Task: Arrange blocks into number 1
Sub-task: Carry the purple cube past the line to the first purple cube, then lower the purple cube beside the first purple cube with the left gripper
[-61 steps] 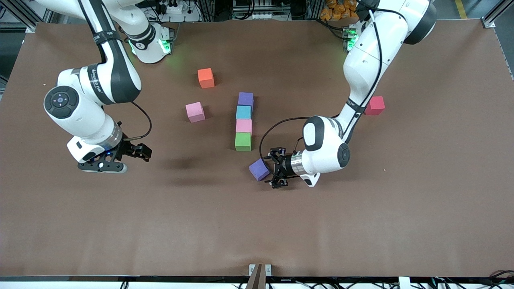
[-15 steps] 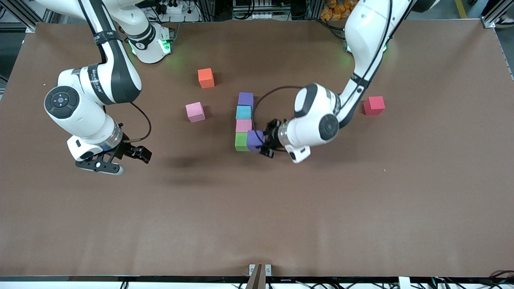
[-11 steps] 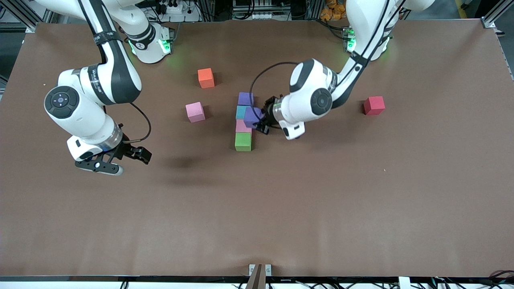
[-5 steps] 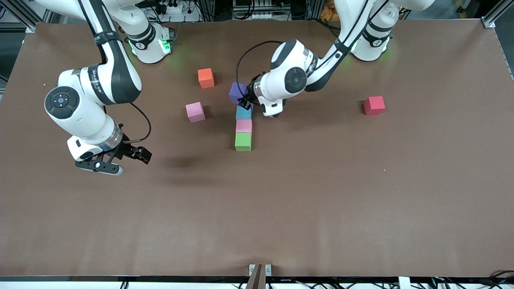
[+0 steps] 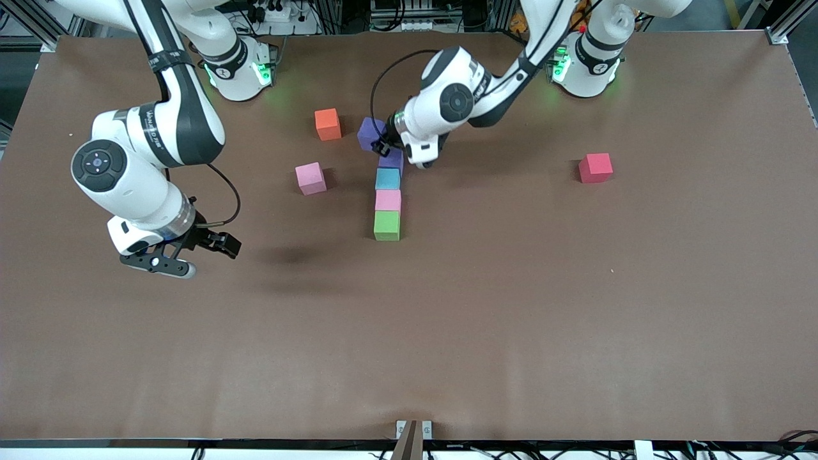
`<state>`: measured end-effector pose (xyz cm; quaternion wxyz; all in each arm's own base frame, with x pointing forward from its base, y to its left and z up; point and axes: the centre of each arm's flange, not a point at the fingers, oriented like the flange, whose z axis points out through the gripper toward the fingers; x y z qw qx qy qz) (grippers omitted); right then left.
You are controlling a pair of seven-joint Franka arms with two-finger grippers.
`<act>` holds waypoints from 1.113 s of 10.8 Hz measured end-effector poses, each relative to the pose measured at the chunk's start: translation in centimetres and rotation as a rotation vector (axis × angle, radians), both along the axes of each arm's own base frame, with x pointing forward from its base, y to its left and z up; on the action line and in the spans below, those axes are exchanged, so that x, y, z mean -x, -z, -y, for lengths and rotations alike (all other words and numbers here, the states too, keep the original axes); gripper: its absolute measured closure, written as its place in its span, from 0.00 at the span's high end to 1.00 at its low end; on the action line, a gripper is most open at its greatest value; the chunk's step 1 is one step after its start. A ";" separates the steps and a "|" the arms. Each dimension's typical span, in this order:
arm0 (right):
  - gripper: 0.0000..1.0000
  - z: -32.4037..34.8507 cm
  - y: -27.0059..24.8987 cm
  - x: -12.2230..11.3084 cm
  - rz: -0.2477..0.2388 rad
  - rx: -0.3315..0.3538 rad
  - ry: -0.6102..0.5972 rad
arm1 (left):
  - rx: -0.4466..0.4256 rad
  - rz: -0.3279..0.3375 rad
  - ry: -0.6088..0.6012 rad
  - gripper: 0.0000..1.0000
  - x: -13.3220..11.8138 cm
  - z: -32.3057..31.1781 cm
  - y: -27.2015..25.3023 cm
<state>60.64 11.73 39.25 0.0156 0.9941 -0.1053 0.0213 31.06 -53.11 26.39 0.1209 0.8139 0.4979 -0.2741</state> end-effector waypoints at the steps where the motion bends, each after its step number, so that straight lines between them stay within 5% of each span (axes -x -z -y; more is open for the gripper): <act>1: 1.00 0.0 0.0 0.0 -0.003 0.001 0.000 | -0.006 -0.004 0.010 0.54 0.9 0.0 0.4; 4: 1.00 0.0 0.1 0.1 -0.007 0.001 0.001 | -0.012 -0.024 -0.041 0.54 0.3 -1.7 0.7; 8: 1.00 0.0 0.1 0.1 -0.009 0.002 0.001 | 0.027 -0.038 -0.149 0.54 -4.9 -5.7 0.5; 12: 1.00 0.0 0.1 0.1 -0.008 0.002 0.001 | 0.044 -0.082 -0.106 0.54 -0.8 -4.5 1.3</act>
